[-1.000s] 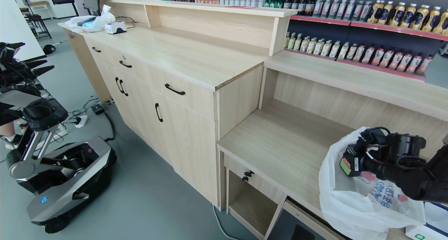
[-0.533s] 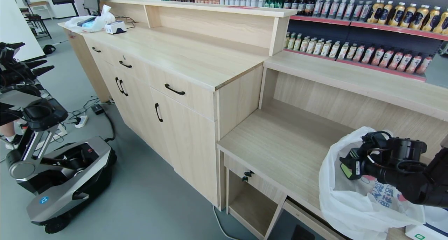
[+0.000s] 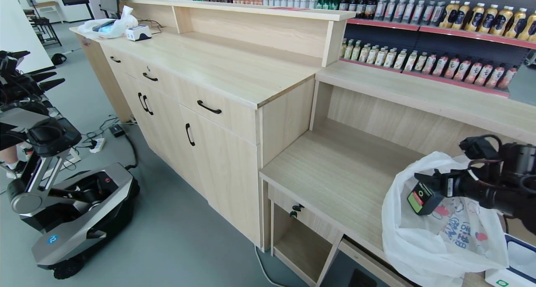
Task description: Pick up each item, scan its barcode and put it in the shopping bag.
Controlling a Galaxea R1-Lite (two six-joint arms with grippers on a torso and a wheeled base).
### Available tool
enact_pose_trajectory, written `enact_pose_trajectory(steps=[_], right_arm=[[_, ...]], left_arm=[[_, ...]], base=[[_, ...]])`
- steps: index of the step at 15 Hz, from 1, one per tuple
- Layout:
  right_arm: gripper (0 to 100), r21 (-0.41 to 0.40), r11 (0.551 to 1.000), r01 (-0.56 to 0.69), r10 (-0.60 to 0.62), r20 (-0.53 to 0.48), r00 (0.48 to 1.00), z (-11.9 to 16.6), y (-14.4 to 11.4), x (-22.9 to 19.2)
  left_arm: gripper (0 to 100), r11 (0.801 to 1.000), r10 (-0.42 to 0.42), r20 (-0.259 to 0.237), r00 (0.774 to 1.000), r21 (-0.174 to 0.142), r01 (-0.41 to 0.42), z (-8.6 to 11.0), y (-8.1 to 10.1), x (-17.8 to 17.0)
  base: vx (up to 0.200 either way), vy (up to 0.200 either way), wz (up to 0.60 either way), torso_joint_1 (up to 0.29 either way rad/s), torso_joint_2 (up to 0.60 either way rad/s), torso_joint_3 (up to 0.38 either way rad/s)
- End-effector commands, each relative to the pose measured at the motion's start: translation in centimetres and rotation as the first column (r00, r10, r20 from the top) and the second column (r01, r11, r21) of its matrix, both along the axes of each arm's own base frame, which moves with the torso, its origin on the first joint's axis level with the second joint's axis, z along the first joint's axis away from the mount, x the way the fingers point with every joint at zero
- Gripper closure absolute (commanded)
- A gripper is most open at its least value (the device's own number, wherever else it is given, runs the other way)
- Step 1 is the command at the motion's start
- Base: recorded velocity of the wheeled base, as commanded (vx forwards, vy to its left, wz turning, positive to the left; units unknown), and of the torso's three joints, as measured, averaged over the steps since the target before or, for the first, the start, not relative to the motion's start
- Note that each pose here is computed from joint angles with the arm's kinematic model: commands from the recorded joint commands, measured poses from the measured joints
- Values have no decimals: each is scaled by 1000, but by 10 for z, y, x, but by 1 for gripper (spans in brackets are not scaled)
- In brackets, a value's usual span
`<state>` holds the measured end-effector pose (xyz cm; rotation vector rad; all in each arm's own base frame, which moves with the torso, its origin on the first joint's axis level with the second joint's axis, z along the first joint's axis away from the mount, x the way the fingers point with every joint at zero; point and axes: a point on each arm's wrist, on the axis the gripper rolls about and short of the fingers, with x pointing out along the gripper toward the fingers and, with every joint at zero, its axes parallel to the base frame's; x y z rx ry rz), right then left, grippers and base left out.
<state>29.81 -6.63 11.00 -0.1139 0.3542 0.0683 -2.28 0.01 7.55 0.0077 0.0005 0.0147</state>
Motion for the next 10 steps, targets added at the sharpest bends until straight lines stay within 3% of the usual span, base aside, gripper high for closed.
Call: enact_pose_trajectory(steps=[1, 2, 4, 10], right_arm=[[0, -95, 990, 109, -104, 59, 993, 56, -10, -82], [0, -177, 969, 171, -167, 38, 985, 62, -22, -109], [0, -245, 934, 261, -266, 12, 964, 63, -36, -136], [0, -255, 816, 519, -534, 14, 846, 65, -70, -178]], left_arm=[[100, 1000, 1, 0, 1000, 0, -1, 0, 0, 0], [100, 1000, 1, 0, 1000, 0, -1, 0, 0, 0], [100, 1000, 1, 0, 1000, 0, -1, 0, 0, 0], [100, 1000, 1, 0, 1000, 0, -1, 0, 0, 0]], base=[[0, 0, 0, 0, 0, 0], [0, 0, 0, 0, 0, 0], [0, 0, 0, 0, 0, 0], [0, 0, -600, -1, -1, 3]])
